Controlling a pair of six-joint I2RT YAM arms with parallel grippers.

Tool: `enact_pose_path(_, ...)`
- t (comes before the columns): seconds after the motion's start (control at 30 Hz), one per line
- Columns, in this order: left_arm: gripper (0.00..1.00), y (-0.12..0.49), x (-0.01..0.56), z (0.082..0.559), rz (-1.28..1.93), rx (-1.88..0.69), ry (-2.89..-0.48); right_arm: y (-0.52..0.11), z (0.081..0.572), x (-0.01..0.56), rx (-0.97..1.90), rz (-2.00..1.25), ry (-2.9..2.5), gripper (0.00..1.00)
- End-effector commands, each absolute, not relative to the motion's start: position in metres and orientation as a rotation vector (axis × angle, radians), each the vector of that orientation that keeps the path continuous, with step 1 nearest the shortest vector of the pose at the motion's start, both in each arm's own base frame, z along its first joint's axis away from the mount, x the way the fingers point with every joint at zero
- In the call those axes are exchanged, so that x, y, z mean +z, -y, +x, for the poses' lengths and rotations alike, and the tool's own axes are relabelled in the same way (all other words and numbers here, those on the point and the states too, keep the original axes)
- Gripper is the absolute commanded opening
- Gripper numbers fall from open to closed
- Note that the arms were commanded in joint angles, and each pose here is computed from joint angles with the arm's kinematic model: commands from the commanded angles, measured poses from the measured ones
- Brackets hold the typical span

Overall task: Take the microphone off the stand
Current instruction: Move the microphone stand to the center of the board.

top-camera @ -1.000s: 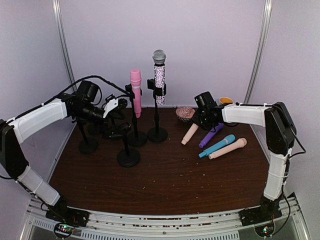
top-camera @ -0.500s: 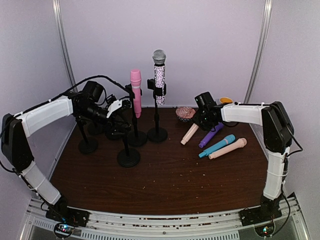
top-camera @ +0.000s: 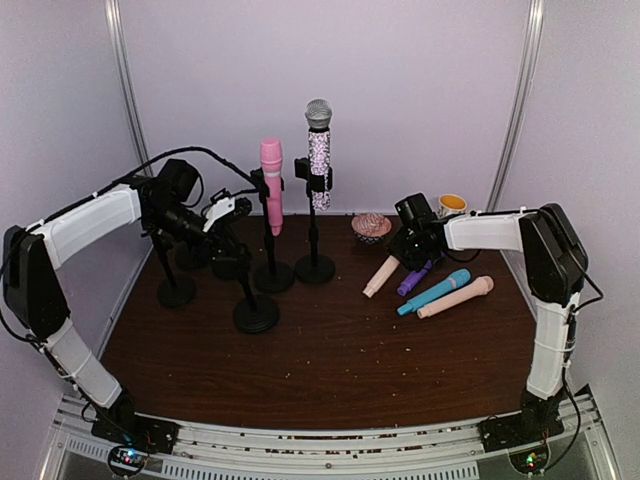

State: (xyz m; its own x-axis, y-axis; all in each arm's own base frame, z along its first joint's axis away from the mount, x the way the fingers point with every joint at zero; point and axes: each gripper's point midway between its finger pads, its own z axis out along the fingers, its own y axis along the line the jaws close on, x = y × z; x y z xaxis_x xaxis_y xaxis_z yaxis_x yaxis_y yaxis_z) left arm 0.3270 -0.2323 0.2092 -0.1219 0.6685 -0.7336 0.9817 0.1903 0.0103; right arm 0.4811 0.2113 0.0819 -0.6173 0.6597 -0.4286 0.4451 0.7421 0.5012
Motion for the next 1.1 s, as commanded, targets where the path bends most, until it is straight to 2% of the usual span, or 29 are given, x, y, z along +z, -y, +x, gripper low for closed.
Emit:
enact_pose_path(0.0, 0.33, 0.188, 0.225, 0.338, 1.506, -0.504, -1.932, -0.199, 0.459, 0.039, 0.378, 0.832, -2.448, 0.11)
enact_pose_path(0.17, 0.32, 0.162, 0.226, 0.344, 1.489, -0.406, -1.974, -0.197, 0.459, 0.035, 0.370, 0.827, -2.457, 0.11)
enact_pose_path(0.53, 0.30, 0.146, 0.236, 0.365, 1.495, -0.202, -1.960, -0.181, 0.454, 0.033, 0.301, 0.821, -2.480, 0.11)
enact_pose_path(0.67, 0.41, 0.139, 0.233, 0.374, 1.503, -0.129, -1.966, -0.175, 0.451, 0.030, 0.260, 0.818, -2.502, 0.11)
enact_pose_path(0.8, 0.42, 0.139, 0.234, 0.390, 1.449, -0.094, -1.968, -0.171, 0.449, 0.029, 0.234, 0.812, -2.512, 0.12)
enact_pose_path(0.9, 0.48, 0.140, 0.236, 0.395, 1.405, -0.097, -1.962, -0.171, 0.448, 0.028, 0.228, 0.809, -2.517, 0.15)
enact_pose_path(1.0, 0.61, 0.144, 0.242, 0.392, 1.387, -0.126, -1.944, -0.172, 0.449, 0.029, 0.236, 0.806, -2.519, 0.19)
enact_pose_path(1.07, 0.70, 0.147, 0.251, 0.387, 1.373, -0.146, -1.922, -0.174, 0.451, 0.030, 0.237, 0.799, -2.527, 0.28)
